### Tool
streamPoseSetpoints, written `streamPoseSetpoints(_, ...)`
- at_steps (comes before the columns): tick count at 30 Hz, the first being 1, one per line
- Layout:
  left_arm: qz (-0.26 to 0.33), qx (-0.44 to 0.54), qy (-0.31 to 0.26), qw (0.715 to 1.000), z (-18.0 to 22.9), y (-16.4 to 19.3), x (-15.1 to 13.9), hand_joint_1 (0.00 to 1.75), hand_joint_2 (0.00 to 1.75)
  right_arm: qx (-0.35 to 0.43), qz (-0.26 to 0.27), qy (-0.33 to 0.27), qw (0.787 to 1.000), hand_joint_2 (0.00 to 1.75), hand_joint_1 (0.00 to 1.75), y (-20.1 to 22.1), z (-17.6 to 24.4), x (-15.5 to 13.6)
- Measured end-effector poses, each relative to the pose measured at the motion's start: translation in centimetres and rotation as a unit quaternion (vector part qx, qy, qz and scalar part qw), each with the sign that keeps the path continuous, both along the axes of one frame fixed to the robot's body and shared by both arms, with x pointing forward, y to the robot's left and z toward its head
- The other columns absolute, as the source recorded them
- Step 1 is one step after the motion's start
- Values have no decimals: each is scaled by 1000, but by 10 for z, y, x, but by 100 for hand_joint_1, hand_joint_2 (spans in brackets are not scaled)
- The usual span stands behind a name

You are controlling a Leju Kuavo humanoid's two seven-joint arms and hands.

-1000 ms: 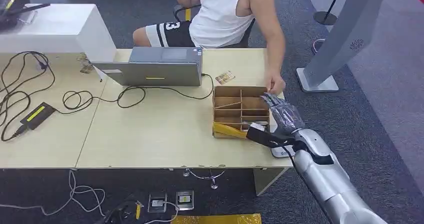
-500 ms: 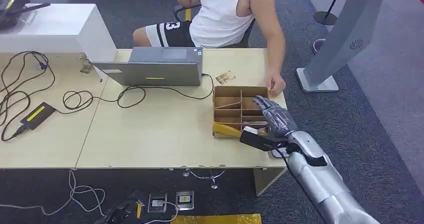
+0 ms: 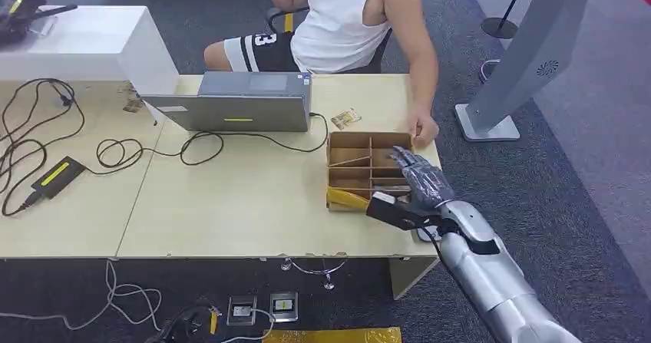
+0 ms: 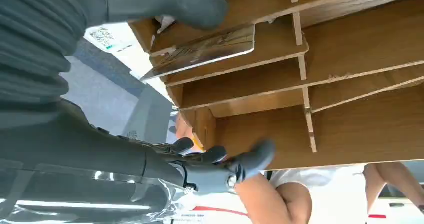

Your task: Pass the card to the sensor for recognition and then transmit it.

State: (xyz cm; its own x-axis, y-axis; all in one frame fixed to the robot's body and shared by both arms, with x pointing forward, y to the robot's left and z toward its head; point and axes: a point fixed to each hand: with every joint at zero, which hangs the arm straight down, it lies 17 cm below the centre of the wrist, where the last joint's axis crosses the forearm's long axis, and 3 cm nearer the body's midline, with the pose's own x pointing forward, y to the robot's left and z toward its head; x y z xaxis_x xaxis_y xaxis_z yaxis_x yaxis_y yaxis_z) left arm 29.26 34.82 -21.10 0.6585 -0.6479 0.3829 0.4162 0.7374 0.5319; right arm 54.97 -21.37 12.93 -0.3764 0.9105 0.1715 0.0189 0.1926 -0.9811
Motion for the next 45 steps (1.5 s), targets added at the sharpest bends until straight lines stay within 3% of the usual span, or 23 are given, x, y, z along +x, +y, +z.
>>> streamPoseSetpoints(12,-1,1,0,1000,0,0,0,0,0,4,-4,2,1000,175,164,-1,0,1)
streamPoseSetpoints(23,-5,3,0,1000,0,0,0,0,0,6,-6,3,1000,175,161,-2,0,1)
streamPoseSetpoints(26,-5,3,0,1000,0,0,0,0,0,6,-6,3,1000,175,175,-2,0,1)
streamPoseSetpoints(35,-8,4,0,1000,1,0,1,0,0,16,-11,-8,1000,175,175,-4,7,4)
streamPoseSetpoints(39,-9,5,-1,1000,1,0,1,0,0,34,-23,-39,998,175,175,-10,30,12)
streamPoseSetpoints(45,-13,9,-2,1000,1,0,2,0,0,72,-45,-129,988,175,169,-37,115,36)
